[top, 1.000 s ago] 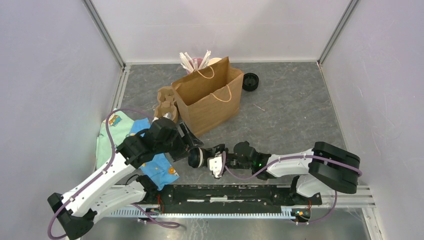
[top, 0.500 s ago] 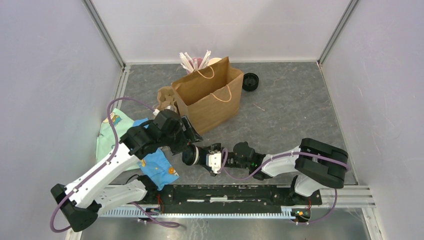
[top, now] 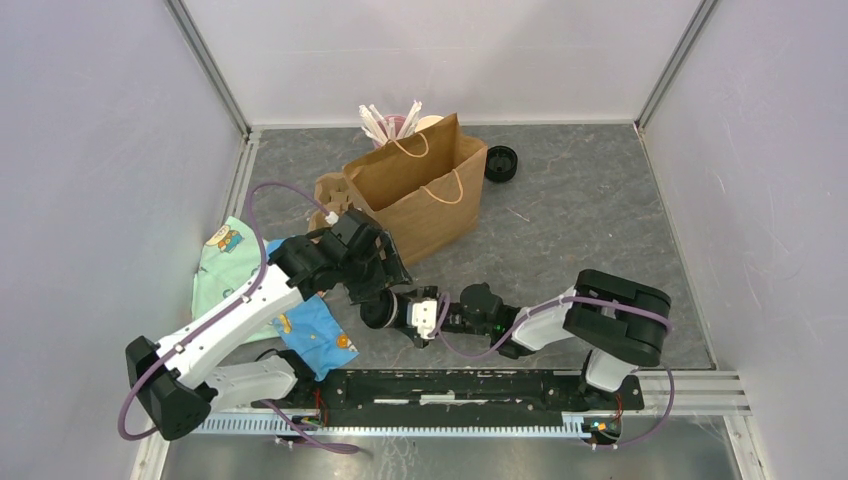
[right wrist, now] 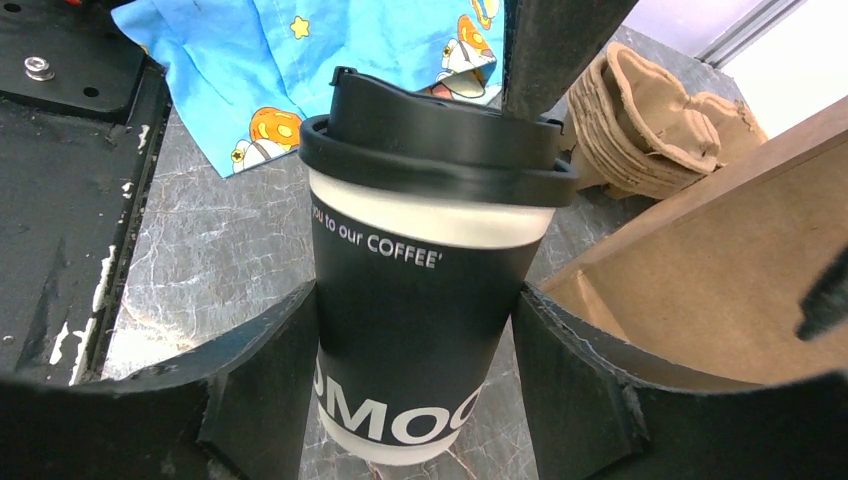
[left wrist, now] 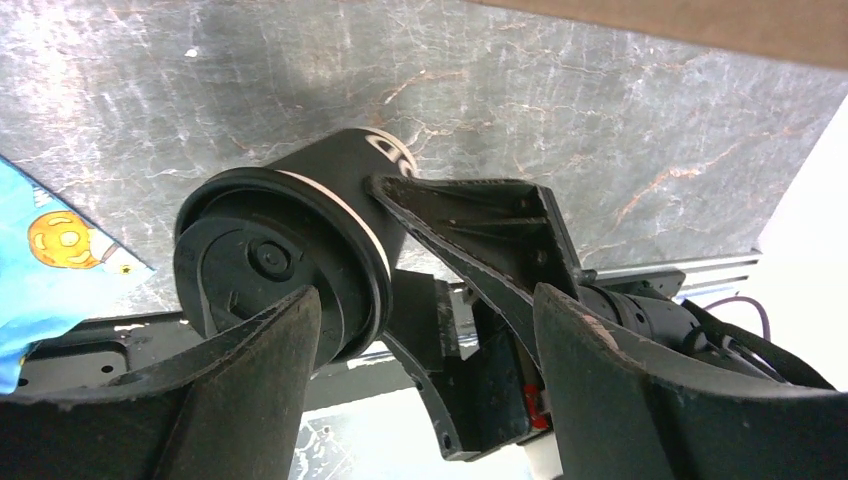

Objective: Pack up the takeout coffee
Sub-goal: Adjust the coffee cup at the center of the board.

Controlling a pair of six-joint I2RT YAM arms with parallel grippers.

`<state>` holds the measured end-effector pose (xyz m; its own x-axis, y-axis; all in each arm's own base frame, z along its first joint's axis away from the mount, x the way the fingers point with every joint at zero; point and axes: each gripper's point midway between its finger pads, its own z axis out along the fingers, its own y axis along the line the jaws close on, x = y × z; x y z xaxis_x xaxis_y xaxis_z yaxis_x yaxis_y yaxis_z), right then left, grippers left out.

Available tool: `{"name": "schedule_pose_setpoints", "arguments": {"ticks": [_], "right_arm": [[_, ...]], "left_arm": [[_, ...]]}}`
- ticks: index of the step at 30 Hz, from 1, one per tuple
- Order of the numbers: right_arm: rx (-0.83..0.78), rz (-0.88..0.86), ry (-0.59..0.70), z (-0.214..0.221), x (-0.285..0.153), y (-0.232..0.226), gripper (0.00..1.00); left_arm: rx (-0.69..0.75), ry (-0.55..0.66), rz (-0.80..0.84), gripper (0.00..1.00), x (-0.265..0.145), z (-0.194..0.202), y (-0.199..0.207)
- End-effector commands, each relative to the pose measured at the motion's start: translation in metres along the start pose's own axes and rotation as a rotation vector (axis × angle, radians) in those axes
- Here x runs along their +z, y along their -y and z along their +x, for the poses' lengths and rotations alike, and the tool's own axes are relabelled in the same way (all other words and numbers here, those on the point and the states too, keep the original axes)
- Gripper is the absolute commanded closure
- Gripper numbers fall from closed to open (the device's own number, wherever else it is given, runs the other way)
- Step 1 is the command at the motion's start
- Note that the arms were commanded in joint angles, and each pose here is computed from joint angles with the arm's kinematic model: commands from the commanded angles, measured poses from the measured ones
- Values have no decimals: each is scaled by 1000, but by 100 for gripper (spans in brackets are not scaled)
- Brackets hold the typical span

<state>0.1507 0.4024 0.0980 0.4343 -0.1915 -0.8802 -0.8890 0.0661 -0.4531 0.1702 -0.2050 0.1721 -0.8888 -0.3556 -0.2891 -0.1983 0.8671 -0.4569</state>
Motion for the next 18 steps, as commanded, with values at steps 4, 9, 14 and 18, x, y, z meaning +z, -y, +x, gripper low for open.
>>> {"name": "schedule_pose_setpoints", "arguments": {"ticks": [4,9,14,18], "right_arm": [[-24,84,157,-39,14,24,26],[-20,96,153,-34,9,22,22],[-1,98,137,-28,4,19,20],[12,85,109,-22,2,15,17]], "left_arm": [[14,-20,141,17,-2,-1,34],[-1,-47,171,18,6,3,41],[3,-62,154,18,14,5,39],[1,-55,147,18,14,6,34]]}}
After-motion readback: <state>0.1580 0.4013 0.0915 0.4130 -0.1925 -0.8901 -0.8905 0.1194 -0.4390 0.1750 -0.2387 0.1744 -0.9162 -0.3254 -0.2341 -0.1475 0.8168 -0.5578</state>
